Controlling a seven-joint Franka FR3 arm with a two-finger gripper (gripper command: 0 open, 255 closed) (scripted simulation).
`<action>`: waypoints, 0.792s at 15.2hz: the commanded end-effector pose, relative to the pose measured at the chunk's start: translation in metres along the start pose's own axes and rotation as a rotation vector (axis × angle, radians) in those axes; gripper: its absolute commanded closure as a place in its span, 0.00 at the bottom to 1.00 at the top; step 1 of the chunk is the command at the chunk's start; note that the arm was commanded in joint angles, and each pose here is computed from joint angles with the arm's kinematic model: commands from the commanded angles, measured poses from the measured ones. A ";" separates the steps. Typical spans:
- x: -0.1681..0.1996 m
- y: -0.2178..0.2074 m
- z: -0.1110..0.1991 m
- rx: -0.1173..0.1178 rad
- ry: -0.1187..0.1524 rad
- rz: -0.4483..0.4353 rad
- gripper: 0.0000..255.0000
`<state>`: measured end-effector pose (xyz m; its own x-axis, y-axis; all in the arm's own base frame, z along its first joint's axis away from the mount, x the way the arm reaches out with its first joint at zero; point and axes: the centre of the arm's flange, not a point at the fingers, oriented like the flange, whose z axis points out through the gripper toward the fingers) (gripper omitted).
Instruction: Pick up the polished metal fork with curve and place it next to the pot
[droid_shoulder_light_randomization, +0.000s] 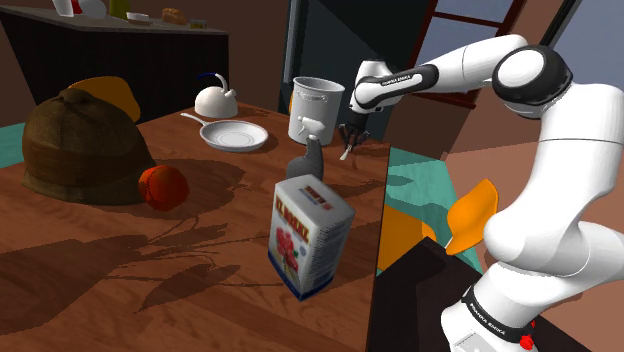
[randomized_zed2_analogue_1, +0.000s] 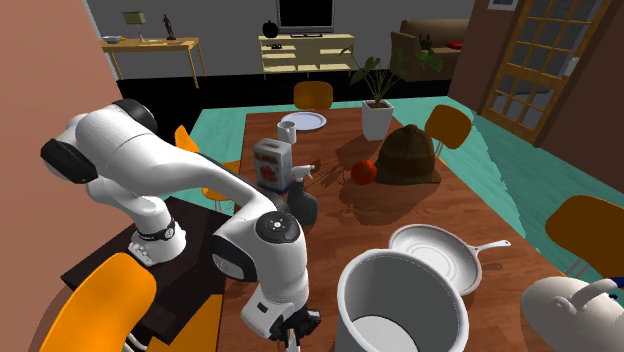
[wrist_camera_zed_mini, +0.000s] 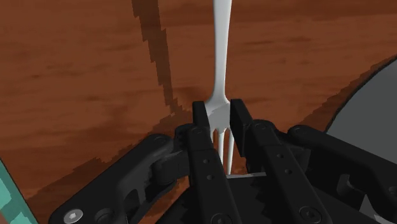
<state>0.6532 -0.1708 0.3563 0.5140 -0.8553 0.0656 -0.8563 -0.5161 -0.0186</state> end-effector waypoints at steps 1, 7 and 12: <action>-0.001 0.001 0.011 0.000 0.000 0.000 1.00; -0.001 0.001 0.015 0.000 0.000 0.000 1.00; -0.001 0.001 0.015 0.000 0.000 0.000 0.00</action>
<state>0.6528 -0.1711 0.3410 0.5139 -0.8553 0.0659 -0.8564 -0.5160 -0.0189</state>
